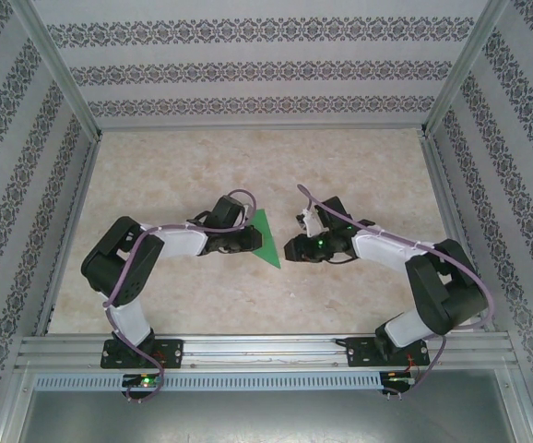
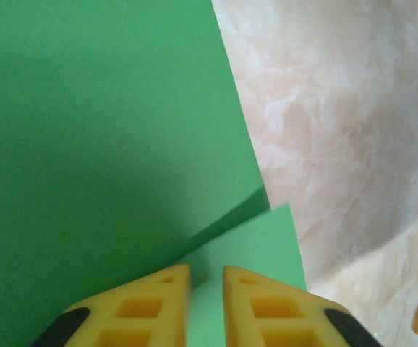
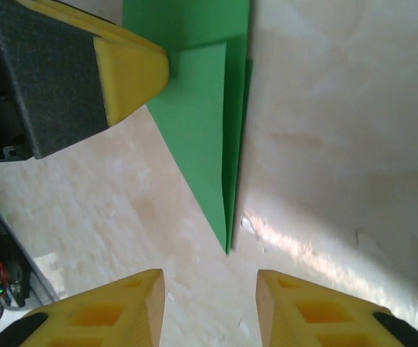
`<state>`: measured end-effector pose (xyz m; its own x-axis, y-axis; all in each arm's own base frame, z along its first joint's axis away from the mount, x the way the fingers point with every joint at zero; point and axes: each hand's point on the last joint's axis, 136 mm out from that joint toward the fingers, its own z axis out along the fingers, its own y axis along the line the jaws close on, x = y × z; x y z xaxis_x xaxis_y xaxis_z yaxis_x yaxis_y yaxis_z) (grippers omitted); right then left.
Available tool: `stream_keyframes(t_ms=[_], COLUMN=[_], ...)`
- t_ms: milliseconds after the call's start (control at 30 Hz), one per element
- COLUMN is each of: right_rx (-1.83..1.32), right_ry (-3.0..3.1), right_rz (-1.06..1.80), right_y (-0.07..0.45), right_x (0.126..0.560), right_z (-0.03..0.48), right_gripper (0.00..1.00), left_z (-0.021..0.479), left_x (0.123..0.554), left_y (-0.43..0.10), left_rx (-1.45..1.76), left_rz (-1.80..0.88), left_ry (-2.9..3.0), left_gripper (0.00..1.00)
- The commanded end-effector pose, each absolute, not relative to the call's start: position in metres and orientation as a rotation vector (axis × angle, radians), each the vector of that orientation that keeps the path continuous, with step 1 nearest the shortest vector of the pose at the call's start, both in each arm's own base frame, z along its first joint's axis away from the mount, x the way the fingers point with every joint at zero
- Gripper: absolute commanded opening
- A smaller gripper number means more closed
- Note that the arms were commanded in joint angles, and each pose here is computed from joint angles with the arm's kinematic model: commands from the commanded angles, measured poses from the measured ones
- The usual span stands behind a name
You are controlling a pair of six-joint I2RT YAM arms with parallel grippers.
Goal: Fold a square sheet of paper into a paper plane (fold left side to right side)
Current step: Third fold the triangle at the center of the table, then fourth fold the wing at the center of the table.
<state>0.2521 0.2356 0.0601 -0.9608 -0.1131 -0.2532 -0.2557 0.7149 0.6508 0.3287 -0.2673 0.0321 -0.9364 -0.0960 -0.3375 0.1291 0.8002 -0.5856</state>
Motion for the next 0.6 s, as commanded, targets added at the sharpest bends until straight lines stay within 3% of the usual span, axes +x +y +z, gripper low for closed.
stream_keyframes(t_ms=[0, 300, 467, 567], right_rx=[-0.427, -0.600, -0.600, -0.612], right_ry=[2.609, 2.553, 2.560, 2.547], right_rz=[1.039, 1.094, 1.117, 1.137], right_y=[0.244, 0.273, 0.283, 0.289], right_x=[0.278, 0.294, 0.303, 0.304], right_z=[0.068, 0.061, 0.054, 0.056], right_gripper=[0.39, 0.49, 0.48, 0.41], left_z=[0.064, 0.088, 0.083, 0.079], left_x=[0.338, 0.331, 0.324, 0.323], left_y=[-0.260, -0.211, -0.192, -0.187], left_rx=[0.073, -0.060, -0.144, -0.193], left_rz=[-0.896, -0.803, -0.790, -0.830], left_ry=[2.560, 2.460, 2.442, 2.431], left_gripper=[0.25, 0.38, 0.43, 0.46])
